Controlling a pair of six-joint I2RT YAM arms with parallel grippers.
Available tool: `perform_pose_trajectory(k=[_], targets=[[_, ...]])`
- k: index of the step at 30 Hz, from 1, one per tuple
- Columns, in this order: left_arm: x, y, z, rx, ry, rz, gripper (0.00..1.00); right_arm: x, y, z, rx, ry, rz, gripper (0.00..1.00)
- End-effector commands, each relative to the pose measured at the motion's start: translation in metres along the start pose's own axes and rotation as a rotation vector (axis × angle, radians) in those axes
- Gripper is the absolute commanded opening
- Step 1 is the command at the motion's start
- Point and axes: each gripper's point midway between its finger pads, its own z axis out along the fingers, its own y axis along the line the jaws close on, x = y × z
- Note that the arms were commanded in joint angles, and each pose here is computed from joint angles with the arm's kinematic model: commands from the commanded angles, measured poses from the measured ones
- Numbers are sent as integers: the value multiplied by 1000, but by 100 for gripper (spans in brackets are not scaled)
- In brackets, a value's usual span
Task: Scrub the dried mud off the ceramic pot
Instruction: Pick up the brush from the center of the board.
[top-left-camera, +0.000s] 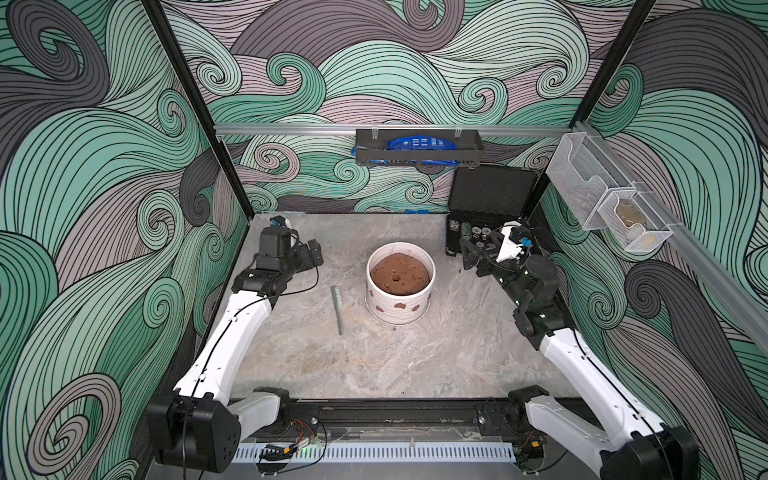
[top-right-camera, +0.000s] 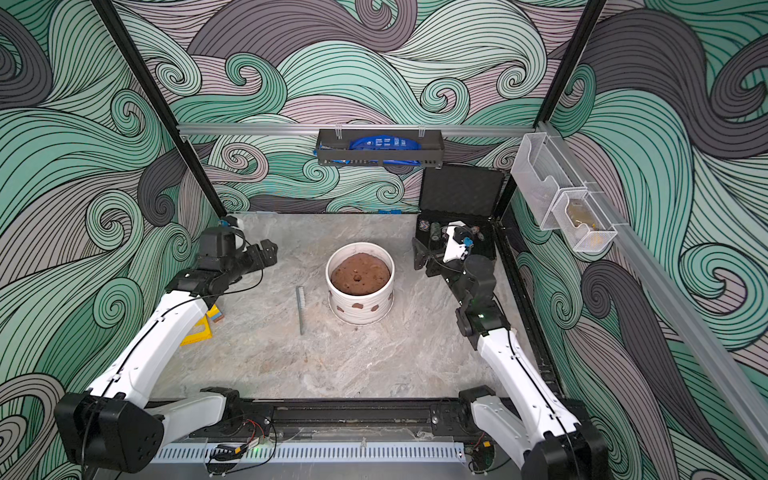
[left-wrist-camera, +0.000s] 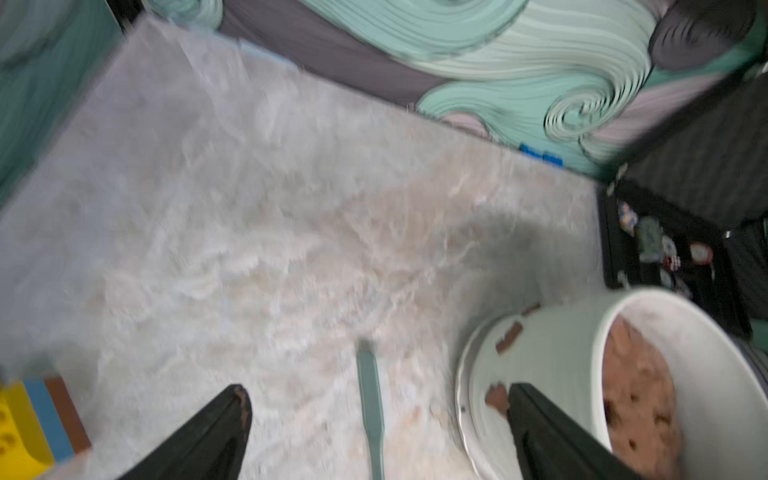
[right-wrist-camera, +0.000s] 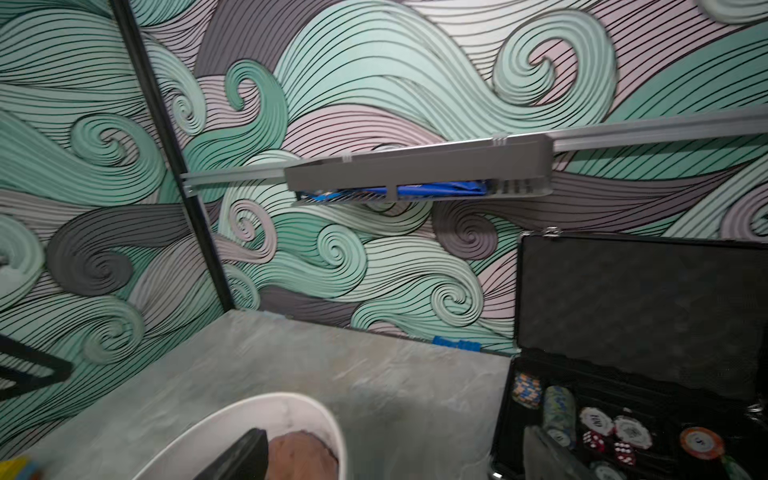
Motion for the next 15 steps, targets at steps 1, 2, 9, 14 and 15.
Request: perform_pose_trajectory(k=[1,2,9,14,15], targets=[[70,4,-6,-64,246,-26,99,39,43,-21,-177,232,56,99],[80,0,-5,-63,268,-11,99,43,55,-25,-220,254,63,99],[136,2,22,-196,397,75,89,68,140,-51,-434,395,69,98],[141,-2,48,-235,401,92,83,84,173,-63,-477,431,62,98],[140,-3,55,-249,401,93,82,88,179,-66,-488,442,60,98]])
